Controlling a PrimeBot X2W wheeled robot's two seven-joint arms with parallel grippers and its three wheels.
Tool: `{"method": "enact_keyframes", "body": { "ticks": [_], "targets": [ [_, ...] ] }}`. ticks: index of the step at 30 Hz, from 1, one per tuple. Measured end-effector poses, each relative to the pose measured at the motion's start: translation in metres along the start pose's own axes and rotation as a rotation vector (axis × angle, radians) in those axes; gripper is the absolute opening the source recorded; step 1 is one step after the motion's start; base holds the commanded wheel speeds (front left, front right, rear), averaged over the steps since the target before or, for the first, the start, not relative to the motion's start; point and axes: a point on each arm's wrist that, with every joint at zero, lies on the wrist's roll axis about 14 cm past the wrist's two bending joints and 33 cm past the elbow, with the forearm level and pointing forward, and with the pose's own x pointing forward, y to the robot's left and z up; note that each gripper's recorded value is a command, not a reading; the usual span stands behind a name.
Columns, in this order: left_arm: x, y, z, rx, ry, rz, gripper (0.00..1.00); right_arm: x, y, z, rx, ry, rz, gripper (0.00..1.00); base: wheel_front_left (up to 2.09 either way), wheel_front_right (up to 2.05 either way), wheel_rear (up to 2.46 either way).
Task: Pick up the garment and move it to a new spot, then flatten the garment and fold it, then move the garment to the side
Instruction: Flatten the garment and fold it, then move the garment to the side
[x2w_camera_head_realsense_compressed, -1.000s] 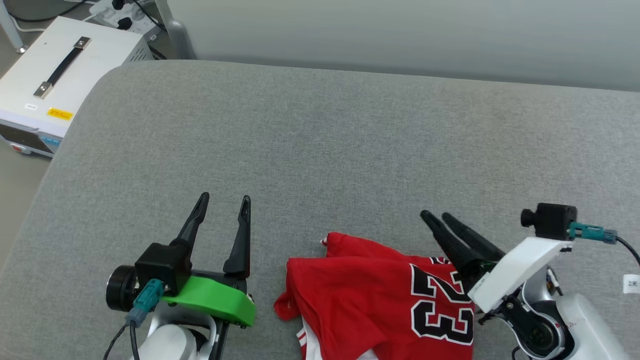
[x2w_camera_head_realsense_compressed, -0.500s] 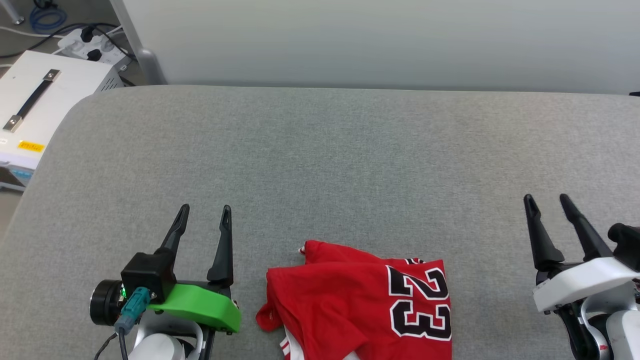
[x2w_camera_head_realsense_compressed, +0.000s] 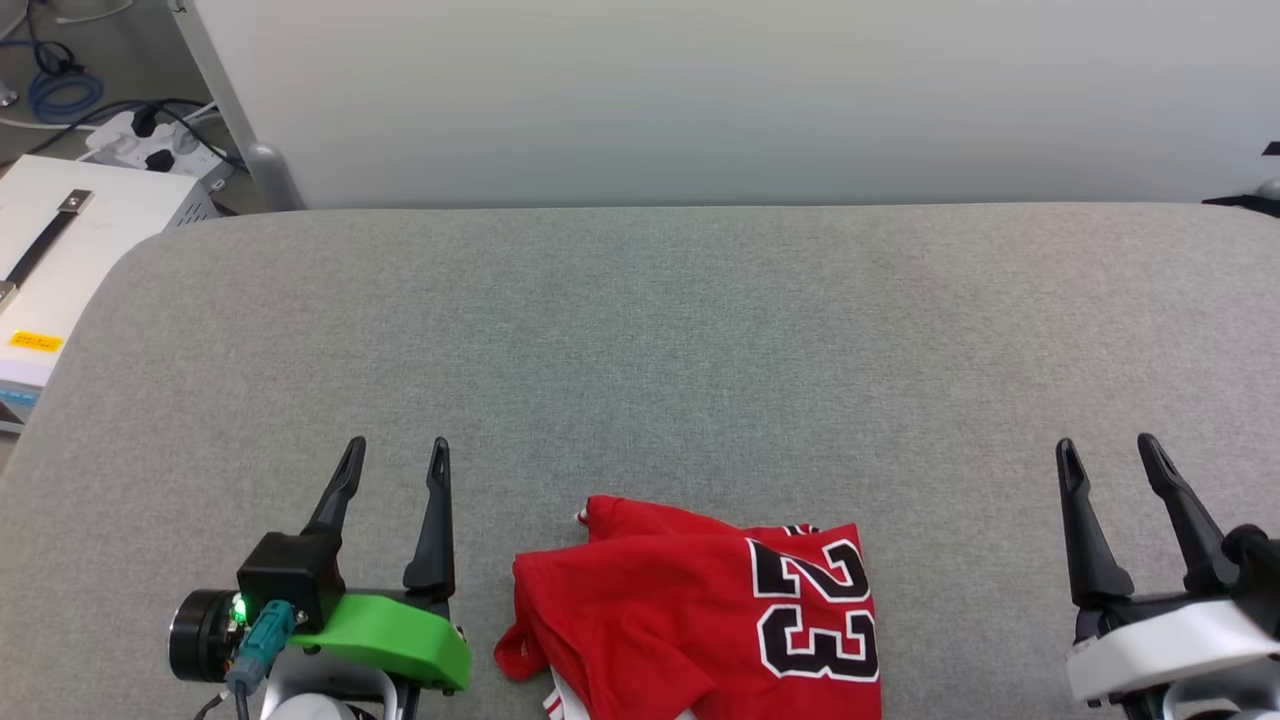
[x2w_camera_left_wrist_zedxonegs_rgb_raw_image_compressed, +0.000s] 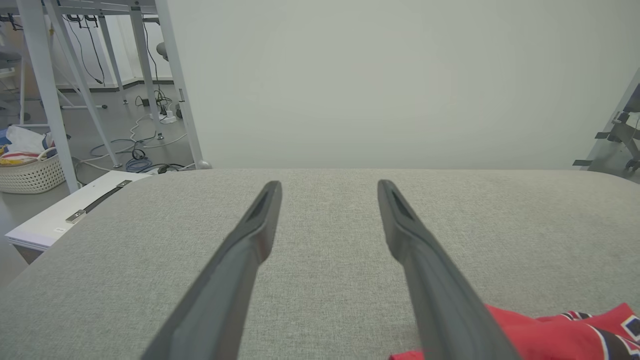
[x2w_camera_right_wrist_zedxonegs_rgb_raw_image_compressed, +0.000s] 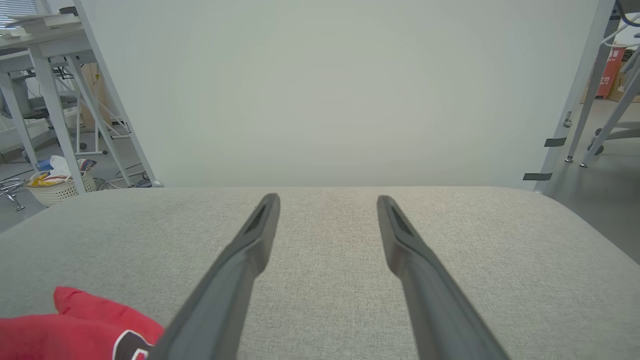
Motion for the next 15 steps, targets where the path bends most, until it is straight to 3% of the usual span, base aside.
{"method": "enact_keyframes", "body": {
  "ticks": [15],
  "targets": [
    [-0.006, 0.005, -0.005, 0.004, 0.016, 0.016, 1.00, -0.010, 0.006, 0.011, -0.006, -0.003, -0.003, 1.00, 0.00, 0.00, 0.00]
  ]
}}
